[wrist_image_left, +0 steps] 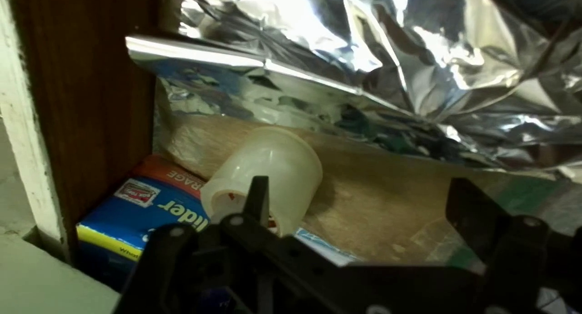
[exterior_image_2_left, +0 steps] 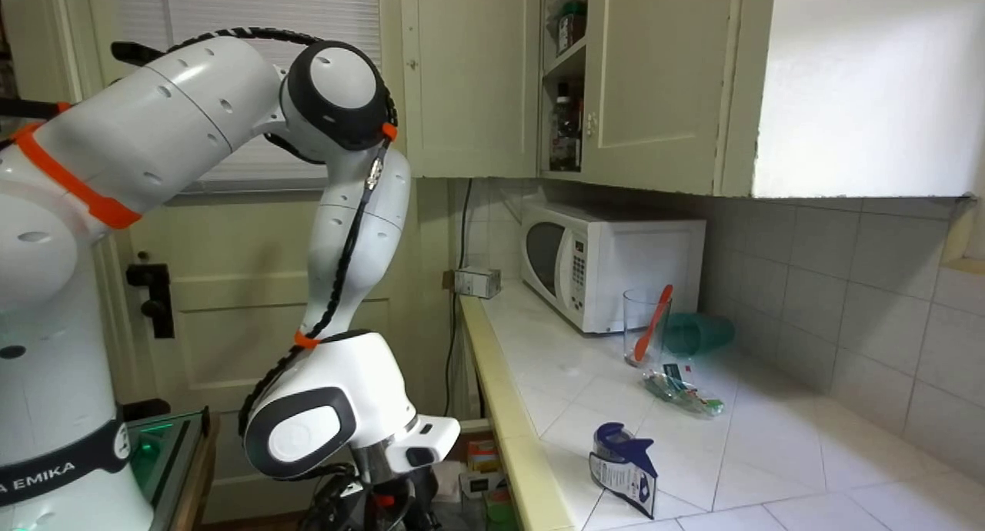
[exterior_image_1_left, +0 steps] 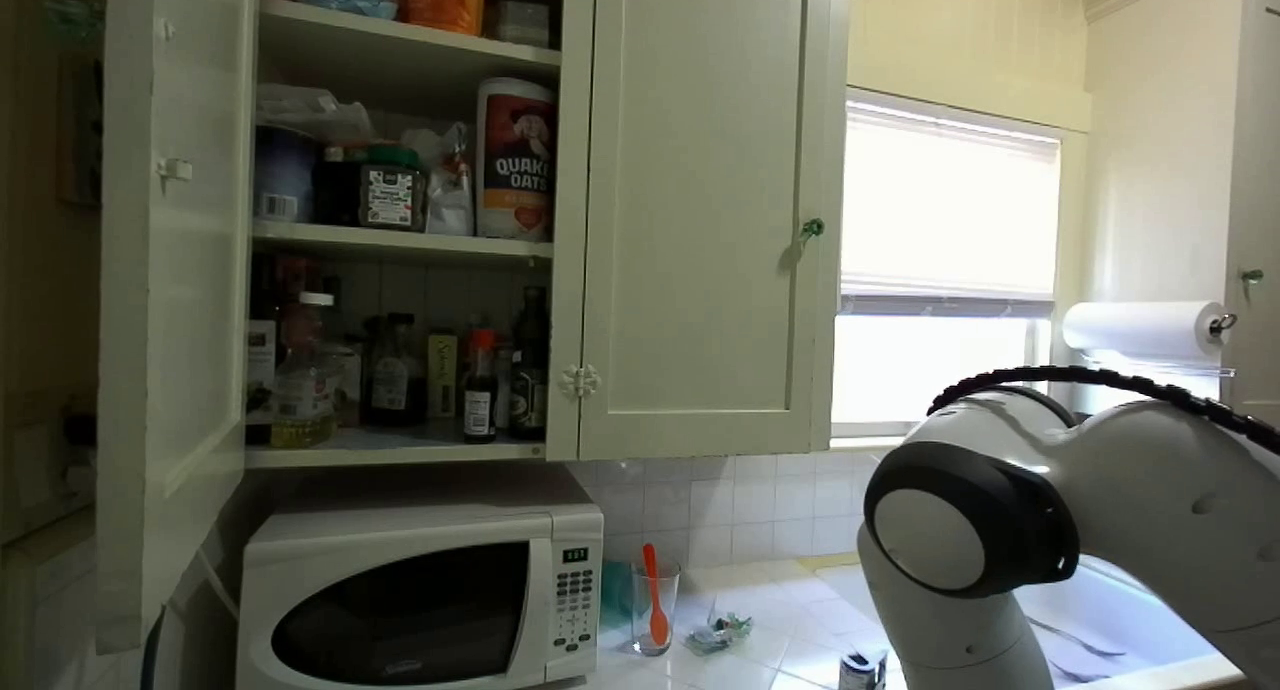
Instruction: Remove the white tape from the open drawer.
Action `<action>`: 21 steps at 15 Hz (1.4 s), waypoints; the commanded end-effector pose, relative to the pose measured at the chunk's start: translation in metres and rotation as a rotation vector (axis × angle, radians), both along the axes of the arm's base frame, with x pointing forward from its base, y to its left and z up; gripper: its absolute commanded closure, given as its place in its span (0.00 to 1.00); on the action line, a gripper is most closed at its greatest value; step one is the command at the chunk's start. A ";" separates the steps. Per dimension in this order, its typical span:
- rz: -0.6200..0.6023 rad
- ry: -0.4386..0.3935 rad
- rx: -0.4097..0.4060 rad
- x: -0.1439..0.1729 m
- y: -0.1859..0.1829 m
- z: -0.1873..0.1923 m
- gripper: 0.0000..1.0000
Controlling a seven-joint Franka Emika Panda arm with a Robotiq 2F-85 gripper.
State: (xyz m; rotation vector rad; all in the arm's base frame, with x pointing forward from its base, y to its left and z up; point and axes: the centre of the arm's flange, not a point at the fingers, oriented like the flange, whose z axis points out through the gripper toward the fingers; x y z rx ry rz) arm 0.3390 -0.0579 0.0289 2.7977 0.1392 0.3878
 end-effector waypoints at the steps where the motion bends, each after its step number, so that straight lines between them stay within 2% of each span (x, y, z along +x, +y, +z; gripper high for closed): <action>1: -0.003 -0.030 0.024 -0.012 -0.013 0.016 0.00; 6: -0.013 -0.051 0.044 -0.013 -0.028 0.021 0.00; 12: 0.053 -0.060 0.057 -0.001 -0.055 0.014 0.00; 21: 0.148 -0.050 0.064 0.022 -0.039 0.009 0.00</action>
